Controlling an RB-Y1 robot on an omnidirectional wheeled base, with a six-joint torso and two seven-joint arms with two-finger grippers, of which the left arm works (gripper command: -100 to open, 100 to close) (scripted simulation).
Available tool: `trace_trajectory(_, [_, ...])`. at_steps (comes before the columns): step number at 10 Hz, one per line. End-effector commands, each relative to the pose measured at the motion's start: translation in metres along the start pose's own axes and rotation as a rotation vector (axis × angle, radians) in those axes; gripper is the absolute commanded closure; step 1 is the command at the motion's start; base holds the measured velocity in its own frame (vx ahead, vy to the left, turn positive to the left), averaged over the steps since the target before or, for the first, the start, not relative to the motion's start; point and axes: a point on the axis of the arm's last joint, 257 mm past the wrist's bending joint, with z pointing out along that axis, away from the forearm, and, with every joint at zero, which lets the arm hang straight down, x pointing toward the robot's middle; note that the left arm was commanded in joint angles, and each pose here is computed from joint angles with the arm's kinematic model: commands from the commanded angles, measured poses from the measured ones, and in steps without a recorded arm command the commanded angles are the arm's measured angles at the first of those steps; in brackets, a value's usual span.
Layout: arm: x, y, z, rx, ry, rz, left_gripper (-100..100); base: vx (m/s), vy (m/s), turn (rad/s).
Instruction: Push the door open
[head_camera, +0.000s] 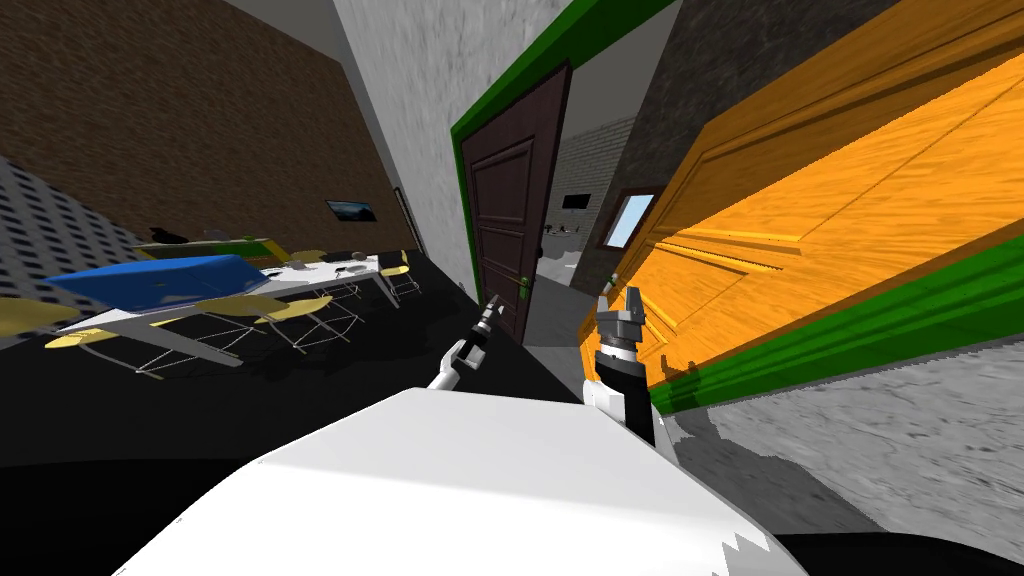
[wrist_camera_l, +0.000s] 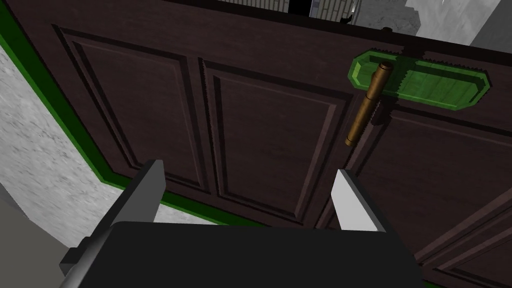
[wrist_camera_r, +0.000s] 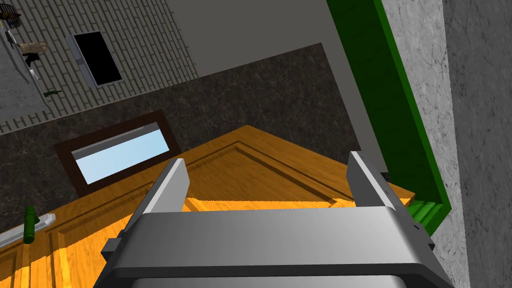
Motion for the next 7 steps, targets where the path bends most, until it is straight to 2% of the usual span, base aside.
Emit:
trace_trajectory(1, [0.006, 0.011, 0.0030, -0.021, 0.014, 0.000, -100, 0.078, 0.068, -0.030])
trace_trajectory(7, [0.025, 0.043, 0.0131, -0.094, 0.062, 0.002, -100, 0.090, 0.062, -0.028])
